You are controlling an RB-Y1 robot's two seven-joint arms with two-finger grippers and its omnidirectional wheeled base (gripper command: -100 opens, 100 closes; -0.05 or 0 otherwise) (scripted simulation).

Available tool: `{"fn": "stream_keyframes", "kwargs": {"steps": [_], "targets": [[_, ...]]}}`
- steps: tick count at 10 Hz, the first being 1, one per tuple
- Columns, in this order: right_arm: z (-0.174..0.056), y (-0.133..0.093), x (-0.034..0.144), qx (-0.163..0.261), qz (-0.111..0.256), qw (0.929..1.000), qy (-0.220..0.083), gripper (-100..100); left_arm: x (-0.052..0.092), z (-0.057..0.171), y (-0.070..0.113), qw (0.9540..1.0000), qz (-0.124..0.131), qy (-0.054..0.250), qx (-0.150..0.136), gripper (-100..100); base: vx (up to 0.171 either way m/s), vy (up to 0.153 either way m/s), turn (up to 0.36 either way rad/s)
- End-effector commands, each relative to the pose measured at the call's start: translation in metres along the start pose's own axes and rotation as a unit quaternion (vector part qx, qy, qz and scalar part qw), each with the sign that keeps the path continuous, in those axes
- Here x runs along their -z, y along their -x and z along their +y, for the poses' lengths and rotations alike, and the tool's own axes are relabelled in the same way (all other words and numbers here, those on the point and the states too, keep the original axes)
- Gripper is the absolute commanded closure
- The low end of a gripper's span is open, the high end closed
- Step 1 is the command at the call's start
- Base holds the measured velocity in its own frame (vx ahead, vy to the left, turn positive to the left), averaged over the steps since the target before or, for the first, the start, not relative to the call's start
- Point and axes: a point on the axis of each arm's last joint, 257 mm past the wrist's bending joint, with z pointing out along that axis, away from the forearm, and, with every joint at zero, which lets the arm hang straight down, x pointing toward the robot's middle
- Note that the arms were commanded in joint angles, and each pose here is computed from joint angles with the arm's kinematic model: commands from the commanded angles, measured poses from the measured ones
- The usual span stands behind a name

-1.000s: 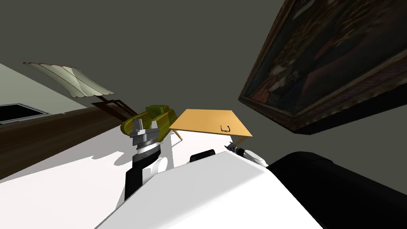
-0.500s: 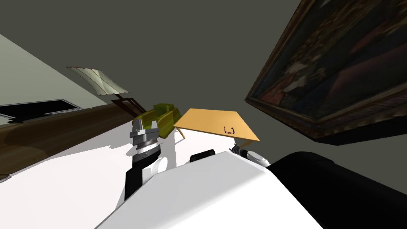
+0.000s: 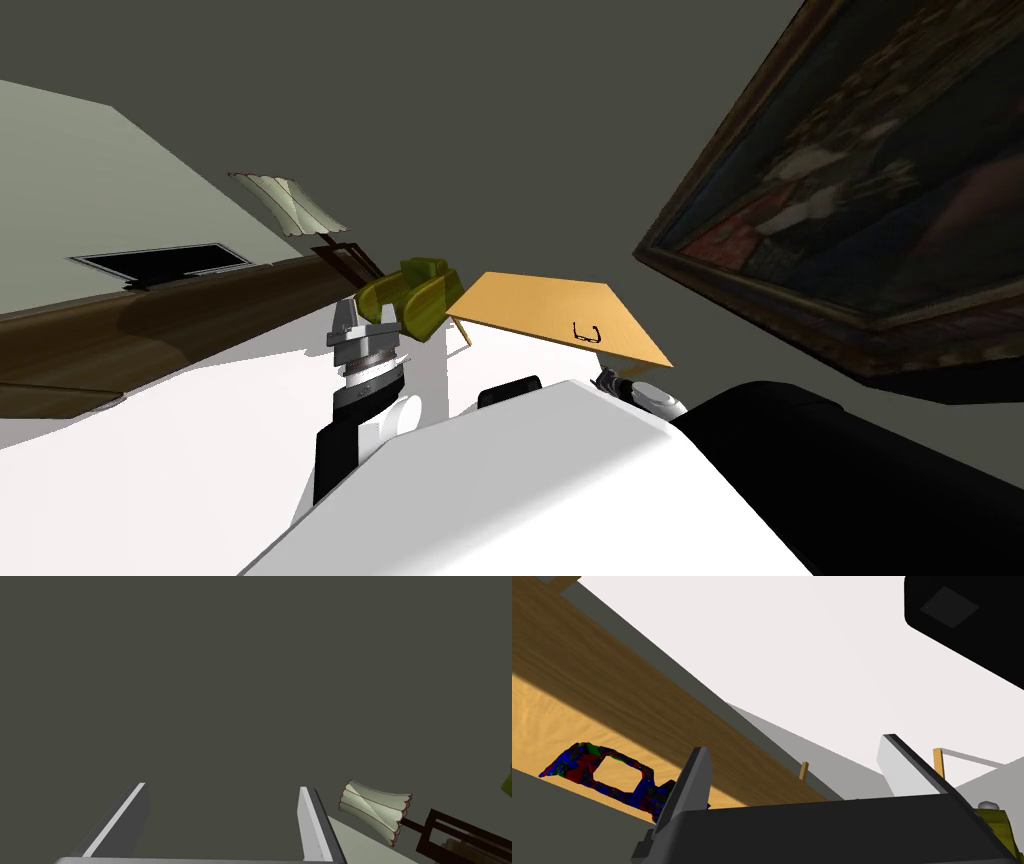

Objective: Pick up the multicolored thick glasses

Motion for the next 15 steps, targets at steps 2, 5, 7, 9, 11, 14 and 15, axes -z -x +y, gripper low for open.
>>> {"fn": "stream_keyframes", "kwargs": {"steps": [2, 5, 7, 9, 11, 14, 15], "targets": [[-0.024, -0.025, 0.006, 0.045, 0.034, 0.9983, -0.017, -100, 0.000, 0.000, 0.000, 1.0000, 0.000, 0.000, 0.000, 0, 0.041, 0.043, 0.229], [-0.043, -0.059, 0.015, 0.070, 0.073, 0.9945, -0.029, -100, 0.000, 0.000, 0.000, 1.0000, 0.000, 0.000, 0.000, 0, 0.017, 0.026, 0.104], [-0.060, -0.079, 0.022, 0.094, 0.099, 0.9899, -0.039, -100, 0.000, 0.000, 0.000, 1.0000, 0.000, 0.000, 0.000, 0, 0.028, 0.028, 0.140], [-0.076, -0.098, 0.030, 0.115, 0.123, 0.9845, -0.048, -100, 0.000, 0.000, 0.000, 1.0000, 0.000, 0.000, 0.000, 0, 0.033, 0.030, 0.143], [-0.091, -0.114, 0.039, 0.134, 0.145, 0.9786, -0.056, -100, 0.000, 0.000, 0.000, 1.0000, 0.000, 0.000, 0.000, 0, 0.018, 0.014, 0.083], [-0.104, -0.128, 0.047, 0.151, 0.165, 0.9725, -0.063, -100, 0.000, 0.000, 0.000, 1.0000, 0.000, 0.000, 0.000, 0, 0.036, 0.023, 0.120], [-0.116, -0.140, 0.055, 0.166, 0.184, 0.9664, -0.069, -100, 0.000, 0.000, 0.000, 1.0000, 0.000, 0.000, 0.000, 0, 0.021, 0.010, 0.120]]}}
